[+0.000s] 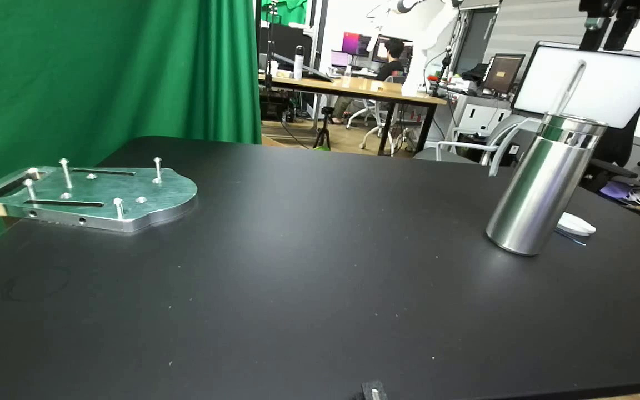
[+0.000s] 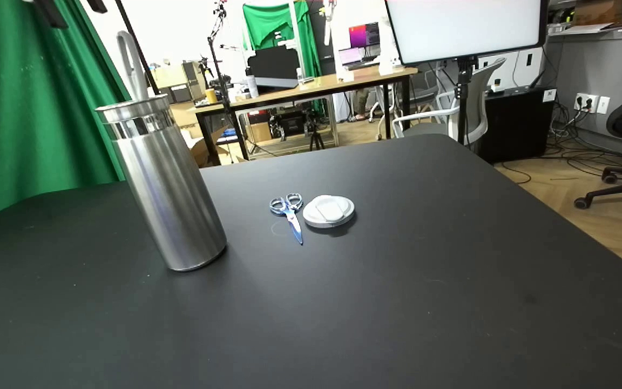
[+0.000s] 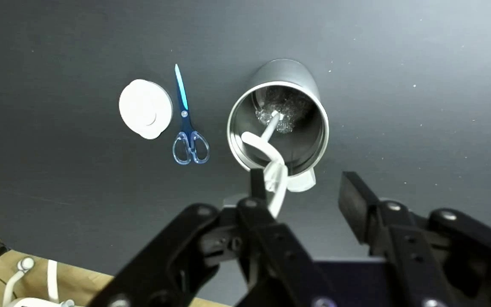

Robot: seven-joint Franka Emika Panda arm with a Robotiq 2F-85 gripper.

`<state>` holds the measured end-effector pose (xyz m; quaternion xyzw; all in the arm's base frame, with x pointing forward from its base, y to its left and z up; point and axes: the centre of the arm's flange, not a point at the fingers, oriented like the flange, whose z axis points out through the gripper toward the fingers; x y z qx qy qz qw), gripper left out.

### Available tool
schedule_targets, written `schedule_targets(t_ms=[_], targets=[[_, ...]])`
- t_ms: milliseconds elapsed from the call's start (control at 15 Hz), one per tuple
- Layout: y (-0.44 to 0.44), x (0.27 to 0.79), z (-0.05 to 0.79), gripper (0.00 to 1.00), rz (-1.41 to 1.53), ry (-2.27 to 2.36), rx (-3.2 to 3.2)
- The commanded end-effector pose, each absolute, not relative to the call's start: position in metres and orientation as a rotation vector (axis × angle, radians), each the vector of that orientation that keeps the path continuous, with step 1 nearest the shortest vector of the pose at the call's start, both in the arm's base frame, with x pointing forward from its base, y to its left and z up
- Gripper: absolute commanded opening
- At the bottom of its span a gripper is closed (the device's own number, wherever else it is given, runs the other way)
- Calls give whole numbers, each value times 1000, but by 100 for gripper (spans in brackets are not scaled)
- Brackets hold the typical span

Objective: Move the brush inside the flask up and down

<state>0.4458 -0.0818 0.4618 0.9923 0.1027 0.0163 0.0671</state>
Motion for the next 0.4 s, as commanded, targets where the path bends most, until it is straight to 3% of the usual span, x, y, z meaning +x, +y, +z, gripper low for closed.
schedule_targets(t_ms=[0, 67, 133, 333], targets=[[-87, 443, 467, 81, 22, 293, 3003], [-83, 445, 461, 88, 37, 307, 2993], [-83, 445, 461, 69, 35, 307, 2993], [-82, 445, 459, 88, 31, 309, 2994]])
